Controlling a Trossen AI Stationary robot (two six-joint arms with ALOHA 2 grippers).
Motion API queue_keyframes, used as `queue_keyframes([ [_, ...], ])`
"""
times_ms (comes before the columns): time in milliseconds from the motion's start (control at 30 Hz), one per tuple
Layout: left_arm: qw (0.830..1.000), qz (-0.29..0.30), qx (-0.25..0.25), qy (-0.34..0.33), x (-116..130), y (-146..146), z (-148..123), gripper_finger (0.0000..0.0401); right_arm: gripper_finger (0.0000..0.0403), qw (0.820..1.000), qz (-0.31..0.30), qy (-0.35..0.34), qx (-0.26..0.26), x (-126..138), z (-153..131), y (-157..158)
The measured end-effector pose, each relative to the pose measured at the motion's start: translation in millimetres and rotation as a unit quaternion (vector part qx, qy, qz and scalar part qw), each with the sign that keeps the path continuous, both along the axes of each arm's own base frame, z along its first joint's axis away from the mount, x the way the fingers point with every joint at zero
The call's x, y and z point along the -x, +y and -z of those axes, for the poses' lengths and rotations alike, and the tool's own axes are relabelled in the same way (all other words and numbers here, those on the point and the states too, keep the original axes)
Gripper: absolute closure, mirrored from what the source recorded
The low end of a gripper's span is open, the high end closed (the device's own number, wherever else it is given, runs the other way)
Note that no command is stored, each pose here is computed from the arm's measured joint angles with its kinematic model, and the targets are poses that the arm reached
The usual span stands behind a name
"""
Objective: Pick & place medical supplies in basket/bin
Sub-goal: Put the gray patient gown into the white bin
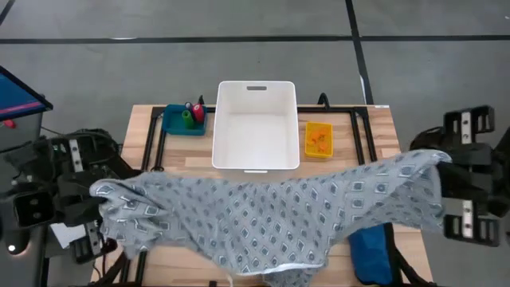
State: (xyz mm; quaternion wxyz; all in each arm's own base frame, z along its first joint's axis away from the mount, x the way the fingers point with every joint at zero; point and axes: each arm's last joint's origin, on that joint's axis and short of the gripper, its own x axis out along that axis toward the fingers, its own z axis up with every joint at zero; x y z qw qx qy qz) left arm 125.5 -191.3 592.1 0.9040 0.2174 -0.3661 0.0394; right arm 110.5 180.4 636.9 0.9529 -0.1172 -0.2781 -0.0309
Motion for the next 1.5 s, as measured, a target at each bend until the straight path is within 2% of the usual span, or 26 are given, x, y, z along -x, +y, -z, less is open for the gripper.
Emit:
queue_keyframes([
  [100,1.0,-0.009,-0.003,-0.007,-5,-2,-4,0.0401,0.0403,1.0,0.015,0.008,0.012,-10,-7,4],
  [267,0.993,-0.064,0.027,0.092,-4,-7,-3,0.0401,0.0403,0.998,0.031,0.045,0.002,-19,1,18],
  [433,0.982,-0.067,0.038,0.173,11,-27,5,0.0401,0.0403,0.996,0.021,0.087,-0.018,-8,6,34],
  [633,0.972,-0.054,0.064,0.22,19,-48,16,0.0401,0.0403,0.994,-0.011,0.103,-0.037,-4,17,61],
  [933,0.969,0.055,0.044,0.238,67,-98,35,0.0401,0.0403,0.986,-0.068,0.118,-0.099,-9,42,110],
  [1000,0.97,0.09,0.042,0.22,78,-104,35,0.0401,0.0403,0.984,-0.076,0.108,-0.119,-11,45,119],
  [1100,0.974,0.161,0.029,0.159,92,-106,30,0.0401,0.0403,0.983,-0.105,0.068,-0.135,-14,46,126],
  [1200,0.972,0.2,0.012,0.126,93,-107,26,0.0401,0.0403,0.981,-0.143,0.026,-0.133,-18,47,131],
  [1333,0.959,0.25,0.019,0.134,89,-113,29,0.0401,0.0403,0.976,-0.18,0.001,-0.121,-30,54,146],
  [1433,0.954,0.275,0.002,0.118,84,-120,33,0.0401,0.0403,0.977,-0.176,0.004,-0.116,-37,62,155],
  [1500,0.956,0.267,0.003,0.12,81,-121,34,0.0401,0.0403,0.979,-0.162,0.016,-0.122,-38,64,157],
])
